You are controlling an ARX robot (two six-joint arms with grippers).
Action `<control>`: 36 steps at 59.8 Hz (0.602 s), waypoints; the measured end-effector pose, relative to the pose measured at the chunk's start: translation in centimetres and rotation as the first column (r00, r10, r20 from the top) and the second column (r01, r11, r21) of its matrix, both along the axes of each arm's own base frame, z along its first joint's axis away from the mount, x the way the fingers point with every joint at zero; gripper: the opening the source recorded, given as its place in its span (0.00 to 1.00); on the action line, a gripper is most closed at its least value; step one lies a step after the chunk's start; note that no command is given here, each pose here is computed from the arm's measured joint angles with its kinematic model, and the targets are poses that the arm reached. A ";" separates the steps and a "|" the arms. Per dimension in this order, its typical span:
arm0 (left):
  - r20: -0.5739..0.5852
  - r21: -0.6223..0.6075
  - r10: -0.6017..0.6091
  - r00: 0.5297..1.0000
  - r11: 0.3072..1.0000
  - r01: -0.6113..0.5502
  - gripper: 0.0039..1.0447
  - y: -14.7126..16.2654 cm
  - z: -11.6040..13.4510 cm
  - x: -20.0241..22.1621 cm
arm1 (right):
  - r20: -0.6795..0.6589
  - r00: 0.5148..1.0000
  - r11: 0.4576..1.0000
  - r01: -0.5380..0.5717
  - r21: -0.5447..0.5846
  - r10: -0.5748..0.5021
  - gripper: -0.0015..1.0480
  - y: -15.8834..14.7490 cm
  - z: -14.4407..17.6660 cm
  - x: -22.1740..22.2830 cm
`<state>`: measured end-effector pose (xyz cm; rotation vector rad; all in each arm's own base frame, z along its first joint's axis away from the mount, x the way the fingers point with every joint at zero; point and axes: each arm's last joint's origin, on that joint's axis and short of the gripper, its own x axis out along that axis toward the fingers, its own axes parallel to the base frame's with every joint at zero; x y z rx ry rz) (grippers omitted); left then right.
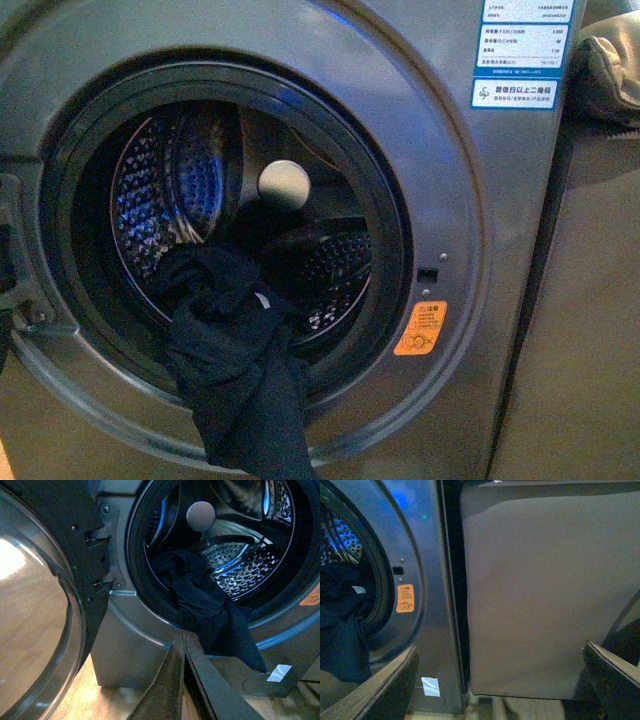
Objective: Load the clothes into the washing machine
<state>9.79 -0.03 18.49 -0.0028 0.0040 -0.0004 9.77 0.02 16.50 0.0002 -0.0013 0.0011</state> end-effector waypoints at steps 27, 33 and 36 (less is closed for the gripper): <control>0.008 0.000 -0.002 1.000 1.000 0.002 0.03 0.0 -1.6 -0.1 | 0.000 1.000 1.000 0.000 0.000 0.000 0.93 0.0 0.0 0.0; 0.013 0.000 0.000 1.000 1.000 0.000 0.03 0.0 -1.6 -0.1 | 0.000 1.000 1.000 0.000 0.000 0.000 0.93 0.0 0.0 0.0; 0.013 0.000 0.000 1.000 1.000 0.000 0.03 0.0 -1.6 -0.1 | 0.000 1.000 1.000 0.000 0.000 0.000 0.93 0.0 0.0 0.0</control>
